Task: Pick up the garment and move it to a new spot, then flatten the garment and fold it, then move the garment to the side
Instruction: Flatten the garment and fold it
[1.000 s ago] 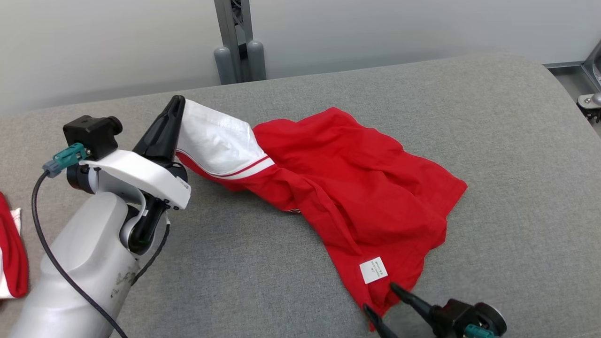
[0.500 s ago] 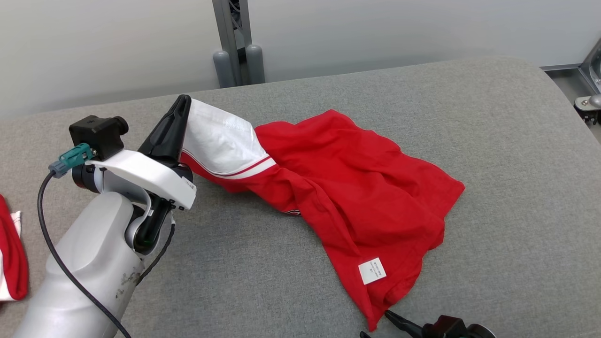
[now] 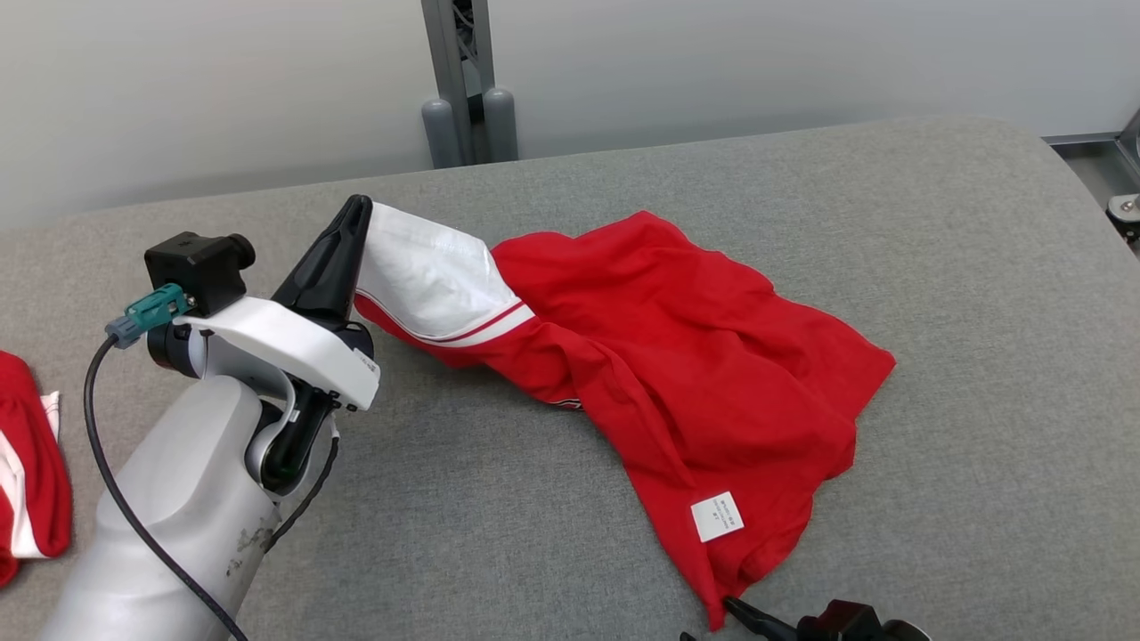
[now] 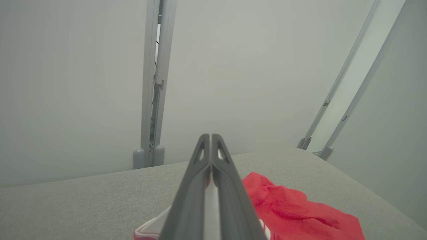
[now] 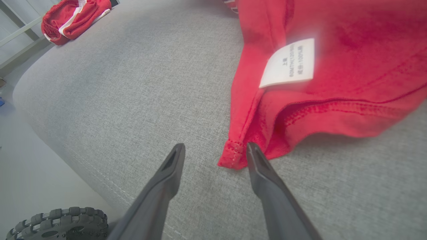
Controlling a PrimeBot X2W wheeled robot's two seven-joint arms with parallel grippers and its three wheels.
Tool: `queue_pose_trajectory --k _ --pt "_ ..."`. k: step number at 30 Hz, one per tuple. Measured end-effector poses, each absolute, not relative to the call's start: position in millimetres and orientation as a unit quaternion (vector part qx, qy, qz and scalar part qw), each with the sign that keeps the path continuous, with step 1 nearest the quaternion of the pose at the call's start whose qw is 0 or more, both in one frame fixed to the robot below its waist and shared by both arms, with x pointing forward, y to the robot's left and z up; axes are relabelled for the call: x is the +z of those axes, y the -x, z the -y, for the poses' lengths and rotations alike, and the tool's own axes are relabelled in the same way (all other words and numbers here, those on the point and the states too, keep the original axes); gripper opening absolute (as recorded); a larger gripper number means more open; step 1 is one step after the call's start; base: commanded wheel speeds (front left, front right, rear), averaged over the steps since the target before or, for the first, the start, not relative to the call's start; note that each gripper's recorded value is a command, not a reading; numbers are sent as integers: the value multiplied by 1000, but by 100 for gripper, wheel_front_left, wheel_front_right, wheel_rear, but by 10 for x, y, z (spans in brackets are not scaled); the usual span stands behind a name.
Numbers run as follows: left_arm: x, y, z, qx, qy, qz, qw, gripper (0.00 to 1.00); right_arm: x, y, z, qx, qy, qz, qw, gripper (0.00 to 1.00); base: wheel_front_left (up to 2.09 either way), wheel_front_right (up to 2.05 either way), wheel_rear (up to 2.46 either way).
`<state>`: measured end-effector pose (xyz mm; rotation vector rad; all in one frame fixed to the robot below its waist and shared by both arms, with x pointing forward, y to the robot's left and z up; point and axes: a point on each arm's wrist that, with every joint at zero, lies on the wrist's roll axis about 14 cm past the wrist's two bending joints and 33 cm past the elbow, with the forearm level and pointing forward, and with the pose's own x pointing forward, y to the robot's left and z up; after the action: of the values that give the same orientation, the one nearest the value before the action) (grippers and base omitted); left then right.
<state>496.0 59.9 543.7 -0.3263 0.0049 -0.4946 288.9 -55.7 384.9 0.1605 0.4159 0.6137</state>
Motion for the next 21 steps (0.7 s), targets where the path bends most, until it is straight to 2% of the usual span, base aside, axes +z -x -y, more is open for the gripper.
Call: queue_pose_trajectory --k 4,5,6,8,9,14,21 --pt "5408 -4961 -608 -243 161 -5 957 0 3835 -2922 570 300 -76 -205 929 92 0 0 0" --pt "5397 -4962 -616 -242 161 -6 957 0 3835 -2939 570 300 -75 -205 929 89 0 0 0" --pt "5388 -4964 -624 -241 161 -7 957 0 3834 -2953 570 300 -76 -205 929 77 0 0 0" --pt "5373 -4970 -646 -239 160 -9 958 0 3807 -2959 564 302 -74 -209 927 18 0 0 0" --pt "5366 -4971 -654 -238 160 -9 958 0 3786 -2945 553 305 -72 -213 926 0 0 0 0" --pt "5353 -4985 -672 -236 159 -10 959 0 3766 -2958 539 309 -68 -216 924 0 0 0 0" --pt "5427 -4980 -714 -231 157 -2 960 0 3967 -3120 682 292 -60 -178 938 0 0 0 0"
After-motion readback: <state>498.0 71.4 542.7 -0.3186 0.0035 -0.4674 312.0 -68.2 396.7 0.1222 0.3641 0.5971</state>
